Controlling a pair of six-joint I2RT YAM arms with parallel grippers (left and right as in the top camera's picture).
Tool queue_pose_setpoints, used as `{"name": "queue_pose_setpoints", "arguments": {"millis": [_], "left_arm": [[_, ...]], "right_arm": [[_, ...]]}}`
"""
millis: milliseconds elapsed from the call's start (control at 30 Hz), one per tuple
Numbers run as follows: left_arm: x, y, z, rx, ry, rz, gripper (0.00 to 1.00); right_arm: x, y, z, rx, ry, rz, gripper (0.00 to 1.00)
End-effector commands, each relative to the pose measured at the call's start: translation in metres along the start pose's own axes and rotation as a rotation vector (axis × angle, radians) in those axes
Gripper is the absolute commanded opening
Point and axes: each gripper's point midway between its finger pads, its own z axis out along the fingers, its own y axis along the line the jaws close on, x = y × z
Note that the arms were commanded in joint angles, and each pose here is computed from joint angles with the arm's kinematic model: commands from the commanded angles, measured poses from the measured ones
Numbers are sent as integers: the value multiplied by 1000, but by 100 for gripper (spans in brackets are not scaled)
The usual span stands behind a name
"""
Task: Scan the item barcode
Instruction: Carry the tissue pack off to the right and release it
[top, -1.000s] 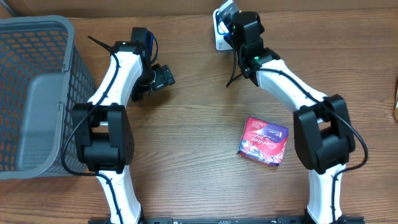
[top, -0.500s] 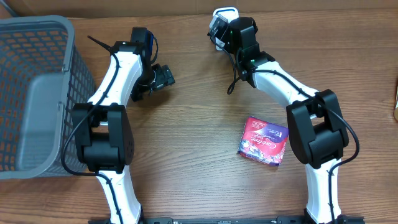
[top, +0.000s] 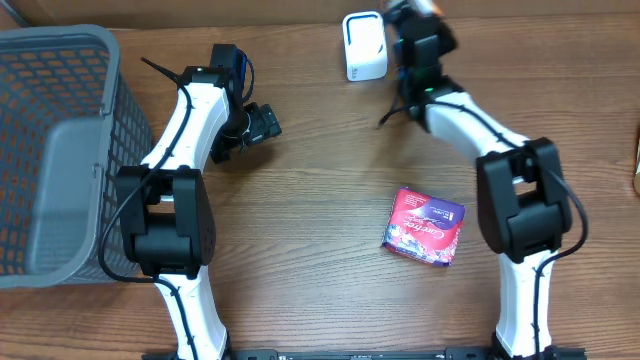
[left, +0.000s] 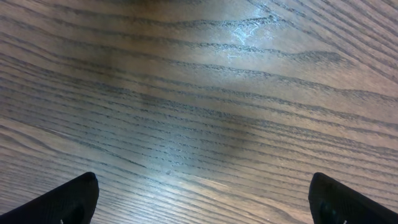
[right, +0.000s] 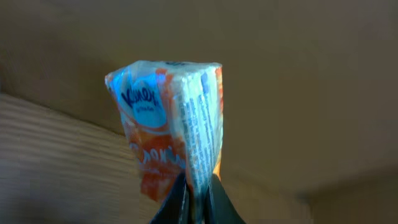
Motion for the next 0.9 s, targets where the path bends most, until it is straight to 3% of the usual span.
{"name": "queue_pose_setpoints", "arguments": {"millis": [0,200,300,467,867], "left_arm": [[0,-3,-2,5,-5,16,100],[0,-3,-2,5,-5,16,100],[0,-3,-2,5,-5,16,100],[0,-3,-2,5,-5,16,100],[0,-3,-2,5,-5,16,100]], "right_arm": [[37,-129,2,357,155,301,4],[158,-203,11,465,474,331,4],[226,-227,3,514,623,478,4],[301,-255,-8,511,770,687,4],[342,-341,-44,509,714,1184,4]]}}
